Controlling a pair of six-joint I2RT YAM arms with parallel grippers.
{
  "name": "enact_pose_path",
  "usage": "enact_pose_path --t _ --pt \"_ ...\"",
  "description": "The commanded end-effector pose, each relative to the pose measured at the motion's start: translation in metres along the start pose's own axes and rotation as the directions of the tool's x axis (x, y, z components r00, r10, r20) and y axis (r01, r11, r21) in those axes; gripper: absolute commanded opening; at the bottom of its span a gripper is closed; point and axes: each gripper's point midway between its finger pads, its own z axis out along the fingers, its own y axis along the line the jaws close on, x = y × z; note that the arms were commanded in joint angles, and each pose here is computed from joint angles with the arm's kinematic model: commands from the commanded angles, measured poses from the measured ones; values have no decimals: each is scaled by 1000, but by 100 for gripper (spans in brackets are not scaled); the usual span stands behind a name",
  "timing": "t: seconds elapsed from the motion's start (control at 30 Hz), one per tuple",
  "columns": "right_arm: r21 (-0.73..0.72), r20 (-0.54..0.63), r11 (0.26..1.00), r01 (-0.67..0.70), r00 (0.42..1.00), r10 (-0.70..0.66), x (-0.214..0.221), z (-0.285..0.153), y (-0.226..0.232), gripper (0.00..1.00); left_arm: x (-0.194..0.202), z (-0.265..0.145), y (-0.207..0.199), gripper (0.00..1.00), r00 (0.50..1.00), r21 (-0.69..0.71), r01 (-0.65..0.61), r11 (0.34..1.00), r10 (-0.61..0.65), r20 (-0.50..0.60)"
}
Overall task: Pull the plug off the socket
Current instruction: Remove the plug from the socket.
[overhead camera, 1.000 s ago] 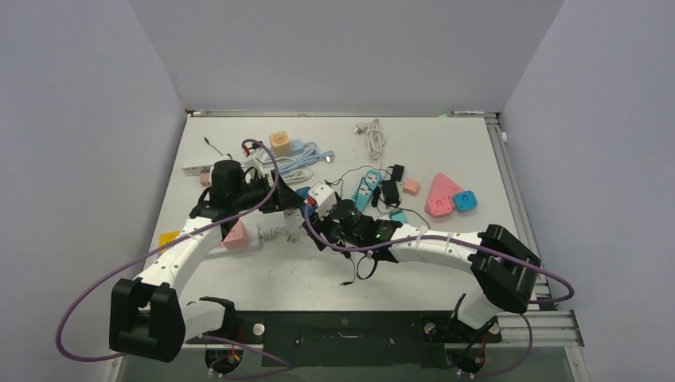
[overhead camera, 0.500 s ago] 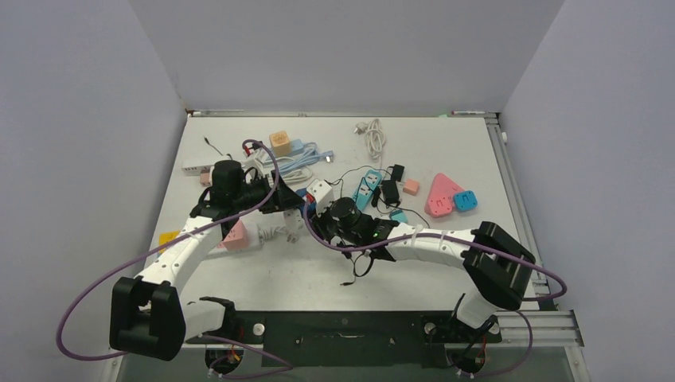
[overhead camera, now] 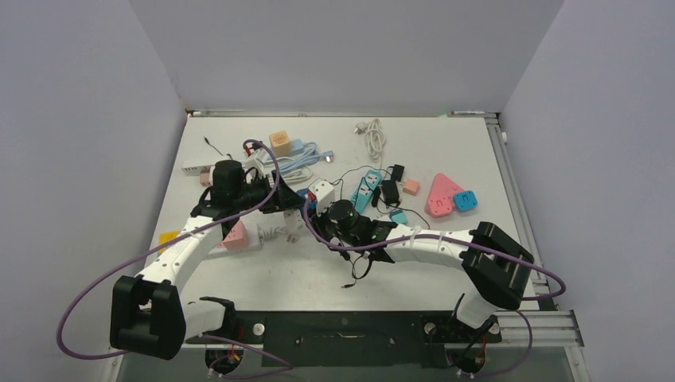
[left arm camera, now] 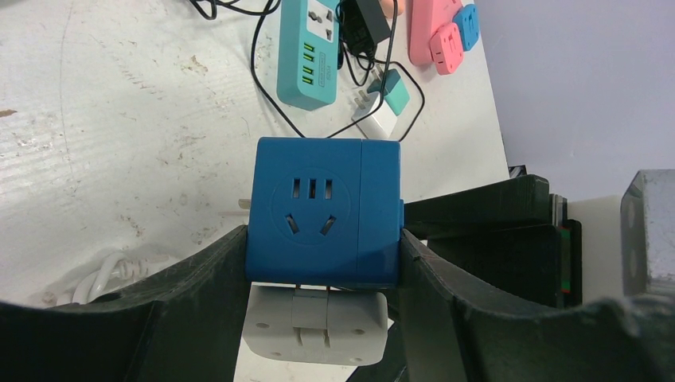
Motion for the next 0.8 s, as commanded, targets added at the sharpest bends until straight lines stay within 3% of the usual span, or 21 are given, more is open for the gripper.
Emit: enact_pose_path --t 0.0,0.43,0.77 --pt "85 77 992 -98 993 91 -23 -2 -9 5 -31 -7 -32 0 994 78 -72 994 65 84" --pt "28 119 999 -35 992 32 -32 -20 14 5 -29 -6 -35 0 995 95 -77 993 70 75" --pt "7 161 999 43 986 -44 -44 -45 18 5 -5 7 -44 0 991 99 -125 987 128 -26"
